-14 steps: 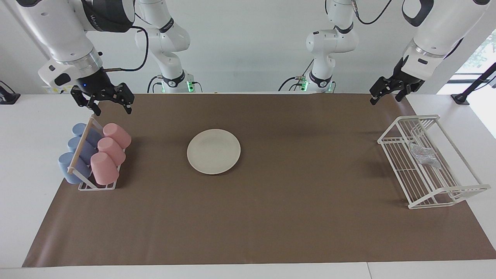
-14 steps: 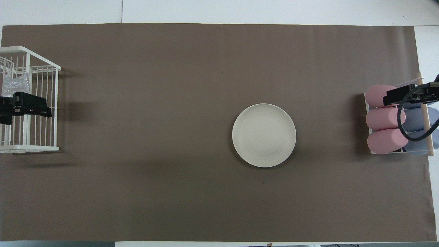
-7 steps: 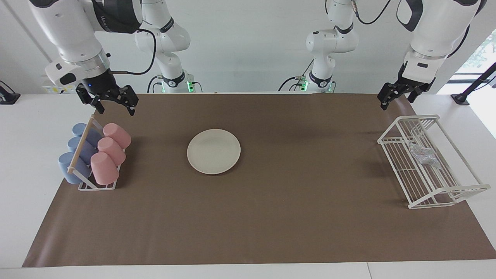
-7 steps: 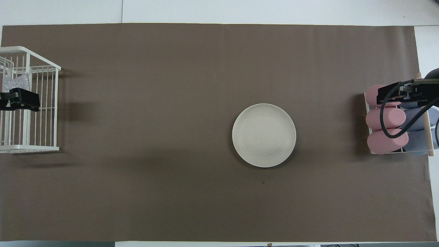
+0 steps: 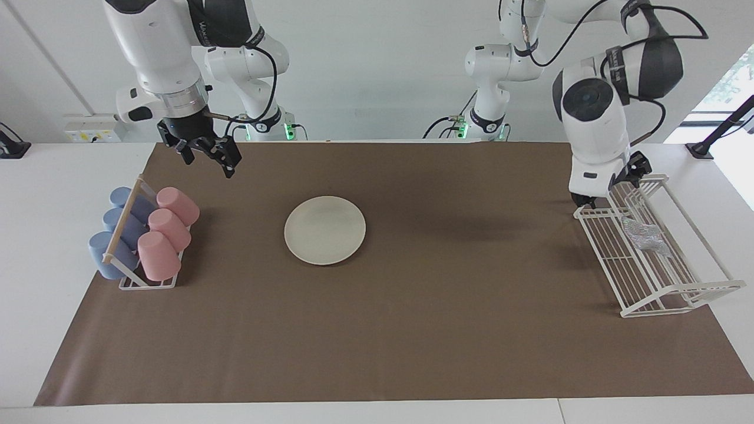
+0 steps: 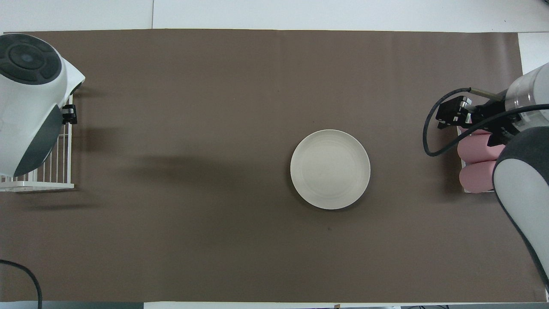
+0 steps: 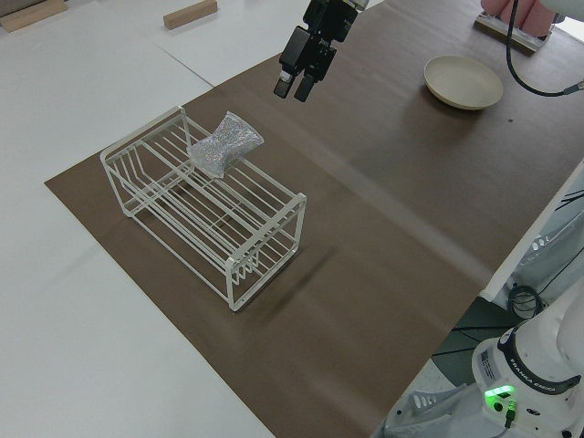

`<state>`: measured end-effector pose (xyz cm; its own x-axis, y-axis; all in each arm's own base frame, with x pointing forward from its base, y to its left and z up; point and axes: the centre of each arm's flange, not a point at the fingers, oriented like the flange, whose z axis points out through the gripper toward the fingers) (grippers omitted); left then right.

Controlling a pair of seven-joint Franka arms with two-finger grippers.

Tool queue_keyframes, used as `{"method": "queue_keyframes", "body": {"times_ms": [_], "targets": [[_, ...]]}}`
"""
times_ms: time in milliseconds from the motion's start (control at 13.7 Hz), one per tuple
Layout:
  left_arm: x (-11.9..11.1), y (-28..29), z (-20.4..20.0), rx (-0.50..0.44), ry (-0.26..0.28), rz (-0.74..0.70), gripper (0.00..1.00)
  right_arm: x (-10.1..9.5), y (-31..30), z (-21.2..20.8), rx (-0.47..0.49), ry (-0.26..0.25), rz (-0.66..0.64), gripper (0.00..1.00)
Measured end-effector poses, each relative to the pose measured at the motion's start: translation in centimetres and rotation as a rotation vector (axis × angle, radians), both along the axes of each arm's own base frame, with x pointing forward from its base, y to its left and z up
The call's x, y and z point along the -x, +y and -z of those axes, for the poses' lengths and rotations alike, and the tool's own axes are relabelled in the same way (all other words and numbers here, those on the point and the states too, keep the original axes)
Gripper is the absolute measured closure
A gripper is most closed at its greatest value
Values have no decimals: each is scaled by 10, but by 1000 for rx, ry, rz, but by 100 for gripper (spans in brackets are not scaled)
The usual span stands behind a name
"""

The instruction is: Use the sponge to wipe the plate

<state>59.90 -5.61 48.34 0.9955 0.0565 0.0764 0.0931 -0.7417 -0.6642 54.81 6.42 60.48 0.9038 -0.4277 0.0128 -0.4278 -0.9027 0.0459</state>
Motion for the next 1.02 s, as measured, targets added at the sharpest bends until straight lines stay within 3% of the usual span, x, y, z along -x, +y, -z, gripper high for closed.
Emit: {"method": "queue_keyframes", "body": {"times_ms": [364, 801, 1019], "targets": [[-26, 12, 57, -137, -17, 27, 0, -10, 21, -5, -50, -17, 77, 0], [-34, 31, 67, -179, -22, 35, 0, -55, 62, -9, -40, -12, 170, 0], [-37, 32, 66, -169, -36, 45, 15, -68, 90, -6, -37, -21, 228, 0]]}}
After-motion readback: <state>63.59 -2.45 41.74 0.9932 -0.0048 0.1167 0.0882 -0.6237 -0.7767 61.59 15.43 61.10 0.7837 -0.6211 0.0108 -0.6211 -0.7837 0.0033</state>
